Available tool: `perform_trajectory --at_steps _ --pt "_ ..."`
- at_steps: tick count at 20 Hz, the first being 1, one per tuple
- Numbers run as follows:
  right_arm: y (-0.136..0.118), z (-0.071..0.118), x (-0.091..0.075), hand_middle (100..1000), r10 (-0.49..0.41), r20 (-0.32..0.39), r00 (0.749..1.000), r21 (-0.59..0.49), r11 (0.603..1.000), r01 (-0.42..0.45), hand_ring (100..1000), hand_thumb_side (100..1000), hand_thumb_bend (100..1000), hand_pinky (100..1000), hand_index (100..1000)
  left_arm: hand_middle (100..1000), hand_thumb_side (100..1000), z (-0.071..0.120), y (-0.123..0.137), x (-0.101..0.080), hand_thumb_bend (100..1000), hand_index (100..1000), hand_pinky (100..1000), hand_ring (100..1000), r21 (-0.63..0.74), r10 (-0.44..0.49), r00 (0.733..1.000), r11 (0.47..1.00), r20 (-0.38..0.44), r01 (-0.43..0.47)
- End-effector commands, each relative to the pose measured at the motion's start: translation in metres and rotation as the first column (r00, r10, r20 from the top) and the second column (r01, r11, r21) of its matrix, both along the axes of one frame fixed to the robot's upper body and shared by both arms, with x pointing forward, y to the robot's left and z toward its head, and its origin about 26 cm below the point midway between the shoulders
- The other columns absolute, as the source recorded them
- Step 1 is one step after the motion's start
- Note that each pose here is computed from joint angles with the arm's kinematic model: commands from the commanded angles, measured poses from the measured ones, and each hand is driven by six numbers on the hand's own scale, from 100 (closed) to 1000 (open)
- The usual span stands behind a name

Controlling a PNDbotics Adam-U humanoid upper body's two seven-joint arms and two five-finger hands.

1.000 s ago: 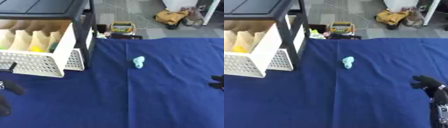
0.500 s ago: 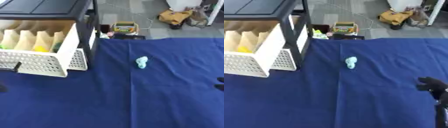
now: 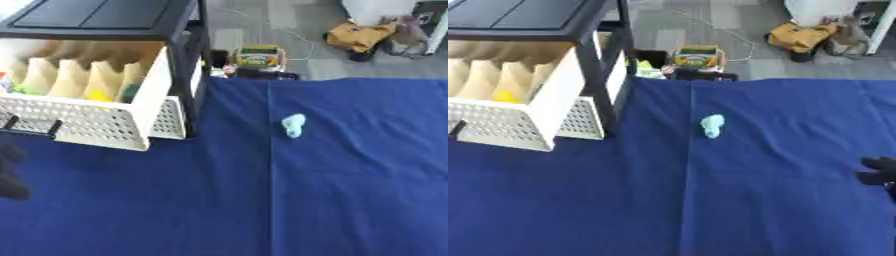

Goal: Pick up objects from table and place into drawer.

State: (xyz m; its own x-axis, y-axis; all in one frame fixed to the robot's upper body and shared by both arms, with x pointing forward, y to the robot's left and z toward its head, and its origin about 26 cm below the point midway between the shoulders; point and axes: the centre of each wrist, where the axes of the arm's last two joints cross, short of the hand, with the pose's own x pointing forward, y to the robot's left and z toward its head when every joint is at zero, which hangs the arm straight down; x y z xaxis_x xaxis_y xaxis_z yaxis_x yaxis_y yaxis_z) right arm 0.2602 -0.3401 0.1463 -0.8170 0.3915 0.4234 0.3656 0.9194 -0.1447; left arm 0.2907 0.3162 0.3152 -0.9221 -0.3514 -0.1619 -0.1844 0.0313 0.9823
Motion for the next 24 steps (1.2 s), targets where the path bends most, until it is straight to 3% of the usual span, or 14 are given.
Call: perform_trajectory --at_steps 1,6,9,21,24 --pt "-0.004 0.007 -0.003 529 0.006 0.018 1.000 -0.009 1.000 -0.006 767 982 100 672 797 550 614 0.009 -0.005 -0.003 100 785 742 500 0.179 -0.011 0.999 0.984 0.030 0.005" --pt "-0.005 0.007 -0.003 530 0.017 0.016 1.000 -0.004 1.000 -0.017 767 983 100 673 796 549 658 0.010 -0.014 -0.001 100 803 727 503 0.255 0.041 0.998 0.966 0.038 -0.049" --pt "-0.005 0.007 -0.003 529 0.022 0.015 1.000 -0.003 1.000 -0.022 767 983 100 673 796 542 633 0.014 -0.017 -0.001 100 798 702 498 0.291 0.088 0.995 0.952 0.053 -0.100" --pt "-0.003 0.008 -0.002 526 0.029 0.016 0.999 -0.007 1.000 -0.029 767 979 100 673 796 551 651 0.013 -0.017 -0.002 100 822 669 513 0.336 0.263 0.958 0.897 0.117 -0.287" --pt "-0.002 0.008 -0.001 526 0.030 0.021 0.999 -0.007 1.000 -0.030 767 978 100 673 795 552 770 0.008 -0.017 -0.001 100 822 669 515 0.335 0.305 0.944 0.883 0.122 -0.329"
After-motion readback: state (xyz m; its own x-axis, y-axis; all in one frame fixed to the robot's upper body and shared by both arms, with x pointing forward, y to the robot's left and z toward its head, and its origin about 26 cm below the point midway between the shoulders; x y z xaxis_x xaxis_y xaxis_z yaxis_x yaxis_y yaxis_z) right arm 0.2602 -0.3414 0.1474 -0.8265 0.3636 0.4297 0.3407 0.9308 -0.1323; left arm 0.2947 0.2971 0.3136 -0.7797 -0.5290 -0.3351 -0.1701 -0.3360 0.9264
